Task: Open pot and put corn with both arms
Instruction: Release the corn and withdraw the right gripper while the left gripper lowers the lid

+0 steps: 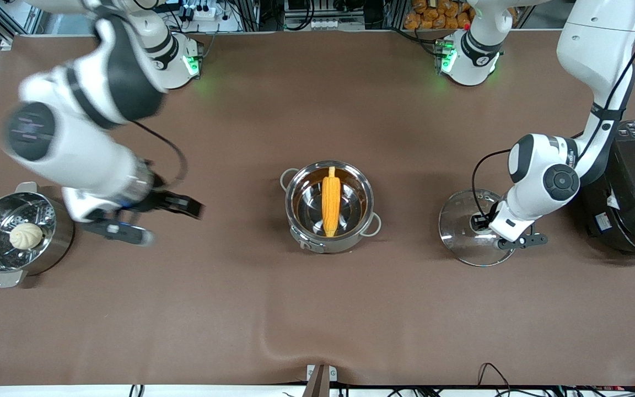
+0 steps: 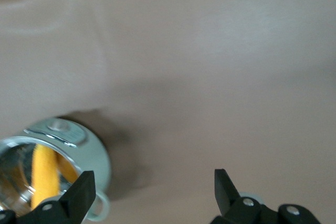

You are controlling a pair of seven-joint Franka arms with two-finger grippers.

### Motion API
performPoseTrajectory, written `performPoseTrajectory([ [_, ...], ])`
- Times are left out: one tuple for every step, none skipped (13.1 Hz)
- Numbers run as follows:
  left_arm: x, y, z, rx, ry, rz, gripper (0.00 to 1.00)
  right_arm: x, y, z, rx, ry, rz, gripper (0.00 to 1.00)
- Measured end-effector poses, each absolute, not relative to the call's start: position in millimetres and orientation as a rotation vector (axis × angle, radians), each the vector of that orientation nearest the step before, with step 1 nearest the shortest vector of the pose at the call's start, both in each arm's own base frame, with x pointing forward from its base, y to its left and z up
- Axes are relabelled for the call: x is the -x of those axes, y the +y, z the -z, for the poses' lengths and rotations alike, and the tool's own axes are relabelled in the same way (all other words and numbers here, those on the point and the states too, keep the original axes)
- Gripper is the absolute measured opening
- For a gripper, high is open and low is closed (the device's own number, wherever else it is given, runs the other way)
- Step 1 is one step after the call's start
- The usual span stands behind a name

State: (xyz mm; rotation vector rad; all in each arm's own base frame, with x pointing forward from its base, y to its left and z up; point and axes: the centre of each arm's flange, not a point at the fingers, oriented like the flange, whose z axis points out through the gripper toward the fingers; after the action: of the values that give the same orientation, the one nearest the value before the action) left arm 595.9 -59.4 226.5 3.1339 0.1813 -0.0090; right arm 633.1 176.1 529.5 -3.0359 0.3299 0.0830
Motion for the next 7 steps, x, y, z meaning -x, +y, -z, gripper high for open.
performPoseTrajectory([
  [-597,-57,-228,-3.133,0.188,0.003,0.57,-624,145,-545,3.046,0.296,-0.091,1.00],
  [-599,-54,-232,-3.132,0.196,-0.014,0.67,-615,114,-561,3.048,0.283,-0.080,1.00],
  [-602,-51,-240,-3.131,0.203,-0.037,0.76,-607,84,-579,3.047,0.263,-0.050,1.00],
  [-604,-49,-251,-3.130,0.208,-0.069,0.87,-598,59,-595,3.046,0.228,-0.022,1.00],
  [-607,-47,-267,-3.129,0.211,-0.106,0.98,-588,41,-609,3.046,0.204,-0.009,1.00],
  [-610,-47,-286,-3.133,0.212,-0.131,1.00,-581,29,-619,3.044,0.205,-0.002,1.00],
  [-614,-47,-311,-3.141,0.214,-0.132,1.00,-577,21,-624,3.043,0.213,-0.006,1.00],
])
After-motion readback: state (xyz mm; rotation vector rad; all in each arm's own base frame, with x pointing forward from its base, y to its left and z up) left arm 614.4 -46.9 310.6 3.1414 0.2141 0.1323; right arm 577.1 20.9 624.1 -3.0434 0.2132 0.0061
